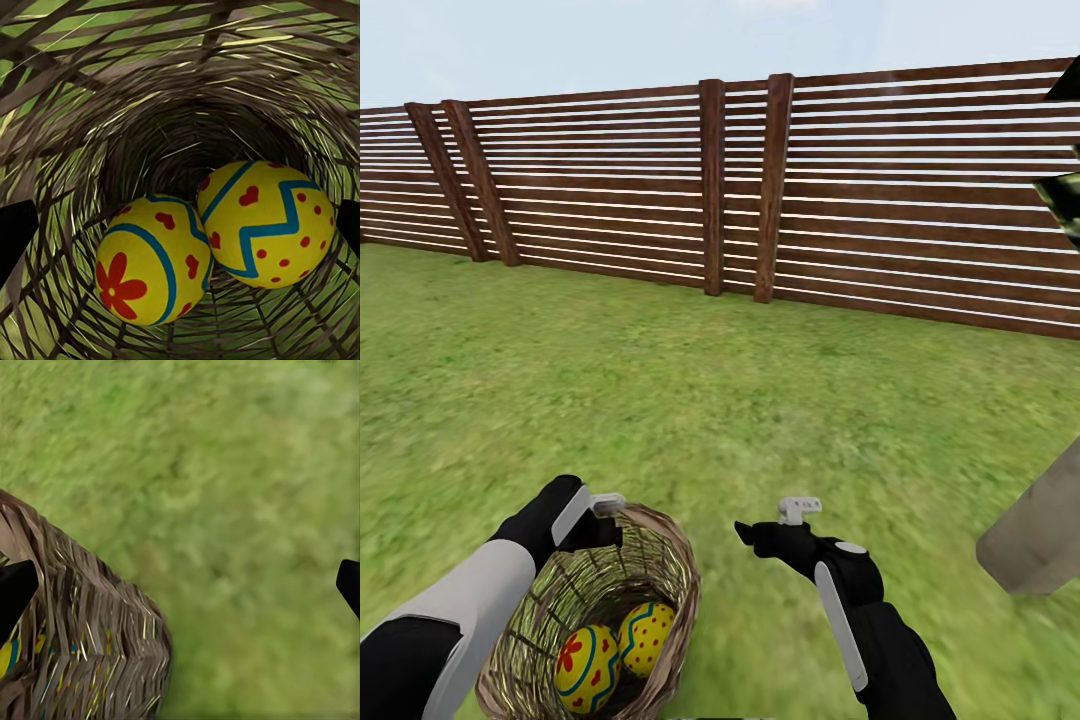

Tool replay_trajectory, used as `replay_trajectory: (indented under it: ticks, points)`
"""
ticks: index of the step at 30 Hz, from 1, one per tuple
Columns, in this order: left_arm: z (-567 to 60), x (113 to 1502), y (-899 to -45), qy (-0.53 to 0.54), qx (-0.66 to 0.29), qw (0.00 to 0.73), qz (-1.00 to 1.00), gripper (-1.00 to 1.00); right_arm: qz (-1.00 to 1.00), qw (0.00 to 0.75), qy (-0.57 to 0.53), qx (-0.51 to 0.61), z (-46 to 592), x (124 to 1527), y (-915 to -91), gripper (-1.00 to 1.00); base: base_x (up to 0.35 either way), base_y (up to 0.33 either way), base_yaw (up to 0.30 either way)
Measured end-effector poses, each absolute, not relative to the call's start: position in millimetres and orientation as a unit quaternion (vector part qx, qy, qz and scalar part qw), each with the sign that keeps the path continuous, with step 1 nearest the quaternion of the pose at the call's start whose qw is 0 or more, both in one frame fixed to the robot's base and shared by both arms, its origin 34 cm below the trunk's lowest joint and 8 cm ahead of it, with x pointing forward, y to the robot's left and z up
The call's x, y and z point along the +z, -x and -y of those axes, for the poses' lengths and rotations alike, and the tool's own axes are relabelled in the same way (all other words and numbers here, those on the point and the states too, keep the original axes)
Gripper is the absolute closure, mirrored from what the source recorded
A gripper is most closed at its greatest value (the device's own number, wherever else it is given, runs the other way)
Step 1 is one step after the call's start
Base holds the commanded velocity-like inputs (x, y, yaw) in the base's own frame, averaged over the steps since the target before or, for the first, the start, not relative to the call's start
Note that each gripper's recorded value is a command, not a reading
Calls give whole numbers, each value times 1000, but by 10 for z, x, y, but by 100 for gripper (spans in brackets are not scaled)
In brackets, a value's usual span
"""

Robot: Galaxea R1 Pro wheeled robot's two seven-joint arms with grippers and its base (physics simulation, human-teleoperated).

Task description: Take the three Easter eggs out of the wicker basket on the lawn in the garden, then place them on the lawn next to a single tree (choose any tree) so that all three eggs are next to the same tree and none are left in the basket.

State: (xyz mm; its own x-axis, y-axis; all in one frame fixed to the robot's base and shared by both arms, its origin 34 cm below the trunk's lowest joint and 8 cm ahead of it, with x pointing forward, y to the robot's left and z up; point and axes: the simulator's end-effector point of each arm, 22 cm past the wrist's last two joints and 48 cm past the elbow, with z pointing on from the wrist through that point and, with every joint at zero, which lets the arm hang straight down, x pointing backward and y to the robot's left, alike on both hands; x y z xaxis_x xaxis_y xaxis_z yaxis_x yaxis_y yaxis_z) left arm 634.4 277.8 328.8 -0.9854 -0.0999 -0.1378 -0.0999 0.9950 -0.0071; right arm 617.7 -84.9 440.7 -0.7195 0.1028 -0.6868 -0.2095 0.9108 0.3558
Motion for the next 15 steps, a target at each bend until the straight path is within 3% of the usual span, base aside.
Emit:
replay_trajectory:
  ticks: [15]
  points:
    - [-2720, 3291, -6351, 47, -3, 68, -997, -100, -904, 373, 30, 208, 857, 4400, -6176, -100, -16, 0, 0]
